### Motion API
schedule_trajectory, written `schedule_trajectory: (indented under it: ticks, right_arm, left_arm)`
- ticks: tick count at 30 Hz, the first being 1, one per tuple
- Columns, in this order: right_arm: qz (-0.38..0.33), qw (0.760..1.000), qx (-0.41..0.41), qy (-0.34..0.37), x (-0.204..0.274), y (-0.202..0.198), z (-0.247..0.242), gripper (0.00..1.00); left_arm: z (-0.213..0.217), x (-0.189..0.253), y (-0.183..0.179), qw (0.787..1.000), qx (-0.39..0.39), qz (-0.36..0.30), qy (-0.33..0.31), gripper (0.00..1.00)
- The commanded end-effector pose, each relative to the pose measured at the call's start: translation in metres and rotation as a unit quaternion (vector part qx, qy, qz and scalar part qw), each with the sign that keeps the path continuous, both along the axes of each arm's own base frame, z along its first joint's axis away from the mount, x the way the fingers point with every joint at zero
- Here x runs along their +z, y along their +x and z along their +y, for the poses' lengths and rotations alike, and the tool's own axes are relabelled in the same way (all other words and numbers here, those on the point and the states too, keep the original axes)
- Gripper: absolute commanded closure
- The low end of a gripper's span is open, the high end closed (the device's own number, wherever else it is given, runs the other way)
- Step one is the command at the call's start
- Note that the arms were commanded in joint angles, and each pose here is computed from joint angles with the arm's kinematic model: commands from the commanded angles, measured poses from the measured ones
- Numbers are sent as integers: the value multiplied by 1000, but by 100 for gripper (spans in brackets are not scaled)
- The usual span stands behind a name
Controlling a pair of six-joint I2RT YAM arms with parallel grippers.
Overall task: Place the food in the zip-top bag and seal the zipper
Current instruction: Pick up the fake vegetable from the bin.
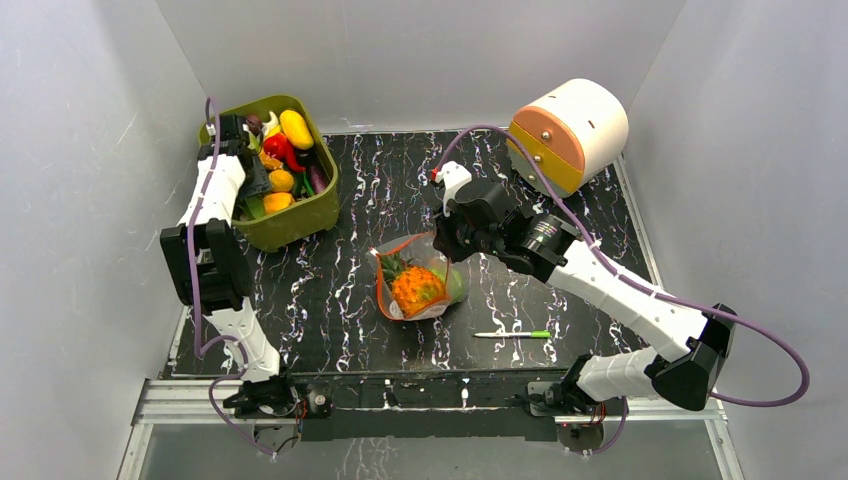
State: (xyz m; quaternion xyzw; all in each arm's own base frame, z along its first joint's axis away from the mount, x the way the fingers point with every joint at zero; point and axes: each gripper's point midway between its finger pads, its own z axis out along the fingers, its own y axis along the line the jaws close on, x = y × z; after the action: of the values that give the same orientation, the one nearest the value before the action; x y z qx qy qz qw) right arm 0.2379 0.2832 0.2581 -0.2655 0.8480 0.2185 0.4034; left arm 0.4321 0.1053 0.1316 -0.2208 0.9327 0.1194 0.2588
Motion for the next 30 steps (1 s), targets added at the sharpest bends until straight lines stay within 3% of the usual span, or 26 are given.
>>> schedule_trajectory:
  ticks: [1, 5, 10, 14, 30]
  right_arm:
    - [-38, 999, -12, 27, 23, 9, -1, 100]
    - [-39, 999, -17, 31, 26, 10, -2, 100]
    - [-38, 999, -17, 34, 28, 8, -3, 100]
    - [-37, 998, -17, 44, 32, 6, -3, 100]
    - [-32, 997, -30, 65, 41, 16, 11, 100]
  left_arm:
    - [3, -3, -1, 1000, -4, 5, 3, 50]
    - [2, -12, -3, 1000, 0, 21, -1, 45]
    - [-6, -8, -8, 999, -9, 30, -26, 66]
    - [-11, 12, -13, 999, -8, 15, -34, 74]
    - [-31, 72, -38, 994, -3, -79, -69, 81]
